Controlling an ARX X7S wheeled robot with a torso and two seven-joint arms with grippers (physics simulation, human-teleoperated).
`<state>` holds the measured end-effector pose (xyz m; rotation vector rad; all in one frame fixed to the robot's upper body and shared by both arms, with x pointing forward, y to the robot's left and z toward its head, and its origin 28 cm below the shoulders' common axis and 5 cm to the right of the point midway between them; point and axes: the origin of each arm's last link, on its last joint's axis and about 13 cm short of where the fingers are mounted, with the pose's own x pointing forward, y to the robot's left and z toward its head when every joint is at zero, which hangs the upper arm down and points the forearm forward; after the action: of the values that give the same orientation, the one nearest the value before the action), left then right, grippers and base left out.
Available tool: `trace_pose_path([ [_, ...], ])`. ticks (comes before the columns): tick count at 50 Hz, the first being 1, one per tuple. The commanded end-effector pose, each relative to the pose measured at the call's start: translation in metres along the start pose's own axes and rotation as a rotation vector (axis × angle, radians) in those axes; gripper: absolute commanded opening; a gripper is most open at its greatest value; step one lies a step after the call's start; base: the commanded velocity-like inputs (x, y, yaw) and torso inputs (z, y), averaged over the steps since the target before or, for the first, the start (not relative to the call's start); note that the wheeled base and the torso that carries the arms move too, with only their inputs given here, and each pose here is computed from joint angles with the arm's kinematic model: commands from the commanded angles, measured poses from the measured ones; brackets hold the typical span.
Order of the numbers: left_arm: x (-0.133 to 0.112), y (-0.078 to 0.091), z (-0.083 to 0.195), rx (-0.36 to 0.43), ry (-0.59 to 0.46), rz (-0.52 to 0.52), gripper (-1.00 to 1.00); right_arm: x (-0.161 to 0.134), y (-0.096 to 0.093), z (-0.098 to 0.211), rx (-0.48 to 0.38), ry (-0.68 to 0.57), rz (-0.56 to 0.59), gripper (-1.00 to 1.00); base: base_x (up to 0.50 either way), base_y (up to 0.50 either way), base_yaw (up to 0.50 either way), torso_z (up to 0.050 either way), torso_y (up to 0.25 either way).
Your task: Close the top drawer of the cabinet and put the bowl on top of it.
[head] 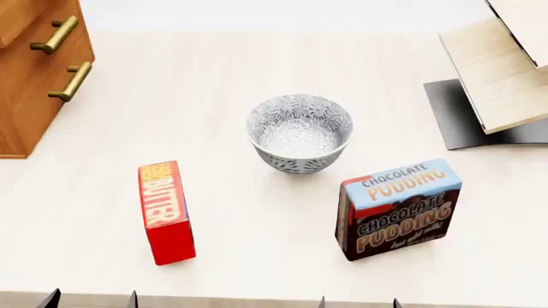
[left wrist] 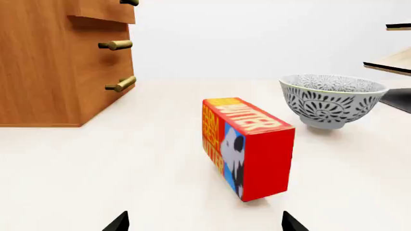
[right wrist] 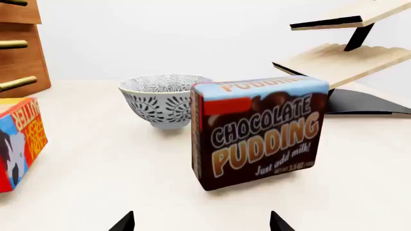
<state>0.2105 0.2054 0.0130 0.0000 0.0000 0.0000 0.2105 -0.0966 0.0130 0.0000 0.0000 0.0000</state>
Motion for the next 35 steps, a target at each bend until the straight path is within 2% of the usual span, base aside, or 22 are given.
trace_pose_path([
  [1,0.000,0.002,0.005,-0.004,-0.015,0.003,1.00,-0.001,0.001,-0.002,0.031,0.015,0.008,1.00,0.00,0.00,0.00,0.000,0.000],
  [10,0.001,0.002,0.017,0.033,-0.072,0.007,1.00,0.003,0.006,0.015,0.018,0.021,0.035,1.00,0.00,0.00,0.00,0.000,0.000],
  [11,0.002,0.001,0.023,0.045,-0.089,0.007,1.00,0.003,0.006,0.023,0.048,0.020,0.072,1.00,0.00,0.00,0.00,0.000,0.000],
  [13,0.003,0.001,0.036,0.061,-0.131,0.001,1.00,0.006,0.003,0.041,0.013,-0.026,0.057,1.00,0.00,0.00,0.00,0.000,0.000],
  [15,0.003,0.000,0.041,0.066,-0.143,-0.001,1.00,0.007,0.002,0.047,0.002,-0.039,0.055,1.00,0.00,0.00,0.00,0.000,0.000],
  [16,0.004,0.000,0.054,0.076,-0.176,-0.001,1.00,0.008,-0.001,0.065,-0.033,-0.096,0.032,1.00,0.00,0.00,0.00,0.000,0.000],
  [19,0.005,0.000,0.065,0.085,-0.201,0.001,1.00,0.008,-0.003,0.083,-0.047,-0.136,0.045,1.00,0.00,0.00,0.00,0.000,0.000],
  [20,0.006,0.001,0.072,0.080,-0.215,0.010,1.00,0.007,-0.002,0.096,-0.088,-0.184,0.039,1.00,0.00,0.00,0.00,0.000,0.000],
  [22,0.006,0.000,0.082,0.092,-0.248,0.017,1.00,0.008,-0.002,0.112,-0.111,-0.224,0.038,1.00,0.00,0.00,0.00,0.000,0.000],
  [25,0.007,0.001,0.092,0.105,-0.274,0.025,1.00,0.008,-0.003,0.130,-0.111,-0.264,0.045,1.00,0.00,0.00,0.00,0.000,0.000],
  [27,0.007,0.001,0.095,0.101,-0.280,0.027,1.00,0.007,-0.004,0.130,-0.112,-0.268,0.047,1.00,0.00,0.00,0.00,0.000,0.000],
  [28,0.000,0.003,0.106,0.091,-0.330,0.047,1.00,0.004,-0.003,0.127,-0.205,-0.259,0.044,1.00,0.00,0.00,0.00,0.000,0.000],
  [35,0.000,0.002,0.106,0.092,-0.331,0.041,1.00,0.004,-0.004,0.125,-0.207,-0.254,0.045,1.00,0.00,0.00,0.00,0.000,0.000],
])
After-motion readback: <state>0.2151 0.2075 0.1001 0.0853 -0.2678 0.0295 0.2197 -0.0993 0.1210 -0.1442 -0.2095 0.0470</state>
